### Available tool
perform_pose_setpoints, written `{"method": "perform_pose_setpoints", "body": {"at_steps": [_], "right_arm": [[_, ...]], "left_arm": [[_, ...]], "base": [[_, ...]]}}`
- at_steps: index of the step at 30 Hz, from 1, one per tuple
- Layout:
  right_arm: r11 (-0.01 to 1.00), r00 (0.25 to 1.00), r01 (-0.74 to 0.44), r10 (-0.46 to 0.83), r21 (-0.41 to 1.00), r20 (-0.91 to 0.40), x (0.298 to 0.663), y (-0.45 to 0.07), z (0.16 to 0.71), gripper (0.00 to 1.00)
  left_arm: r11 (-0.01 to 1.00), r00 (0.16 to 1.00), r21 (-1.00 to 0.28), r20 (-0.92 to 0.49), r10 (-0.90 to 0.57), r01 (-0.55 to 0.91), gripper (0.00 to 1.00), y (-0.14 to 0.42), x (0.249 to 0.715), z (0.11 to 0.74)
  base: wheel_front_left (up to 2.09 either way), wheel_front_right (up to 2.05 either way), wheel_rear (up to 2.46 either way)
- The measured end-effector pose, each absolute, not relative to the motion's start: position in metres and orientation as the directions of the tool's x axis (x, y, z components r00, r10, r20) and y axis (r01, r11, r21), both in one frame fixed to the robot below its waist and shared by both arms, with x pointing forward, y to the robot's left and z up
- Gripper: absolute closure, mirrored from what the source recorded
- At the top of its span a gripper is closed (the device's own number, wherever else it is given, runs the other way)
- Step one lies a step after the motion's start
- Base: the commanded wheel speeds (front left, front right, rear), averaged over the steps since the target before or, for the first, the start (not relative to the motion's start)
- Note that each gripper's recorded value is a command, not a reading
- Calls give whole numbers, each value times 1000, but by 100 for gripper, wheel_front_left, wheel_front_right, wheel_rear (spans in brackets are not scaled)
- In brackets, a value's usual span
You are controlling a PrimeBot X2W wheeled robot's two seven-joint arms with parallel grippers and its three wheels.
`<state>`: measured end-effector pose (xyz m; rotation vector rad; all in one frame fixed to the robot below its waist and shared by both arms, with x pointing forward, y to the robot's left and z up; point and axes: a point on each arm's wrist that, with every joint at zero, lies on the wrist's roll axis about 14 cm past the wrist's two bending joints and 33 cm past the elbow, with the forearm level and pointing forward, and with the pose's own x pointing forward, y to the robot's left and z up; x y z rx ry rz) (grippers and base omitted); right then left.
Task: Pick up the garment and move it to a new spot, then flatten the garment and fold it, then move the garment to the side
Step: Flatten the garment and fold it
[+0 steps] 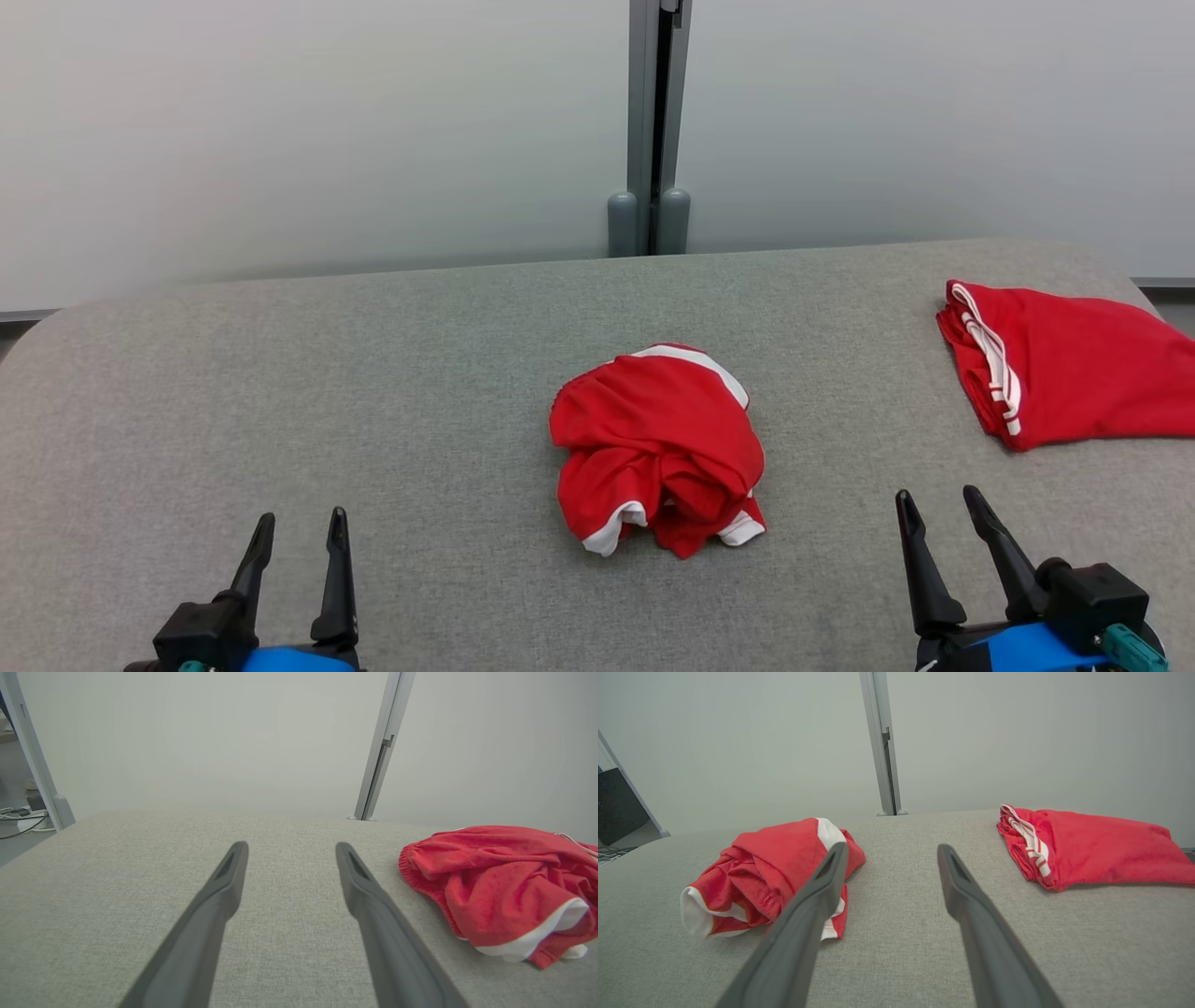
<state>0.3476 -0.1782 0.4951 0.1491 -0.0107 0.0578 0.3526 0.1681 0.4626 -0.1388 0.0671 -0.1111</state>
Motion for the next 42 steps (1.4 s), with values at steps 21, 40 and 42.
{"method": "perform_pose_setpoints", "body": {"at_steps": [21, 40, 42], "right_arm": [[989, 997, 57, -49, 139, -56, 343, -209, 477, 0], [985, 984, 147, -137, 85, -118, 338, -237, 464, 0], [986, 985, 144, -133, 88, -113, 340, -236, 466, 0]], "left_arm": [[839, 764, -135, -356, -538, 528, 0, 9, 481, 461], [818, 466, -63, -795, -387, 572, 0, -9, 490, 355], [818, 434, -61, -824, -365, 572, 0, -7, 484, 346]], "base": [[0, 0, 0], [0, 0, 0], [0, 0, 0]]}}
